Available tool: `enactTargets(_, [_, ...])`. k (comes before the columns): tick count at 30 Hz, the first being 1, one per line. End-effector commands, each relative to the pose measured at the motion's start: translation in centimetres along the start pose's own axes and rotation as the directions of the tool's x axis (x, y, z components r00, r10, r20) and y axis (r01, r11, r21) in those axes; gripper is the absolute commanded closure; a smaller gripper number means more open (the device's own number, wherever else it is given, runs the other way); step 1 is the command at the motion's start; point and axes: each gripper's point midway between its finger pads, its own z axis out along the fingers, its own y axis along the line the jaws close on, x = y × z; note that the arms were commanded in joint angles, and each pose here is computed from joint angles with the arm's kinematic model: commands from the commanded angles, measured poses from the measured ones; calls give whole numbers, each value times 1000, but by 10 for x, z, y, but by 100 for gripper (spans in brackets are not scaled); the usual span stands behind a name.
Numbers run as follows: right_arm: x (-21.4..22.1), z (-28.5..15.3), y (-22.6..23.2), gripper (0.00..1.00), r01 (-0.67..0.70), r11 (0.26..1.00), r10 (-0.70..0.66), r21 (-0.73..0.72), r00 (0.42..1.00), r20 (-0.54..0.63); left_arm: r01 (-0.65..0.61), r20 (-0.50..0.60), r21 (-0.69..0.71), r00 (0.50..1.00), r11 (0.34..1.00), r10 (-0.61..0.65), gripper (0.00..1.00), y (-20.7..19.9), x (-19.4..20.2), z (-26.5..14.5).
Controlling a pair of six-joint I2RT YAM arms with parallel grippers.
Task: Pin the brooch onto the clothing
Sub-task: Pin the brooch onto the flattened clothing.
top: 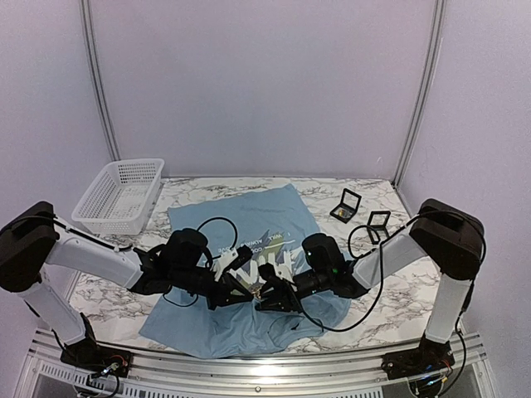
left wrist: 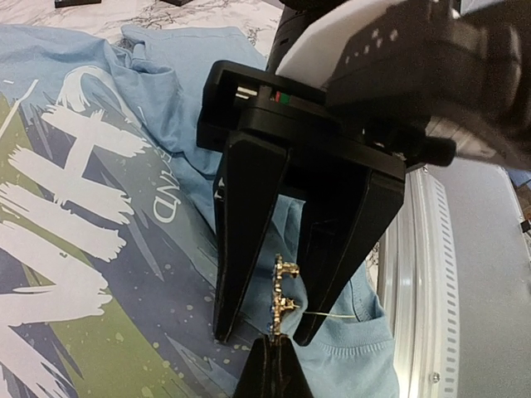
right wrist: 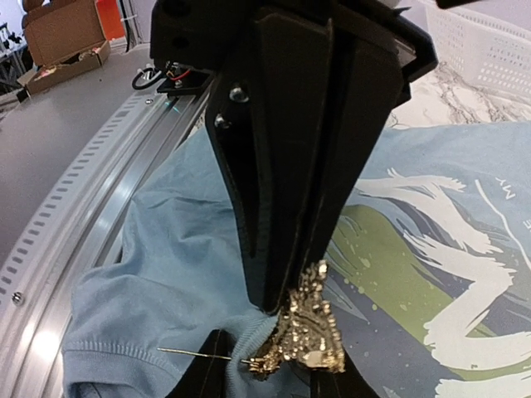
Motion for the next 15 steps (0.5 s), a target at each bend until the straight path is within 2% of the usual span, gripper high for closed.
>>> enactTargets(1, [-33, 0, -1, 70, -29, 997, 36, -66, 994, 104, -56, 53, 2, 997, 998, 55, 100, -6, -11, -6])
enactTargets(6, [-41, -3, -9, 69, -114, 991, 123, -70, 981, 146, -71, 76, -6, 995, 997, 71, 100, -6, -12, -8])
enactTargets(15, [-41, -11, -23, 82, -236, 967, 251, -98, 949, 191, -90, 109, -3, 990, 996, 90, 100, -9, -12, -13])
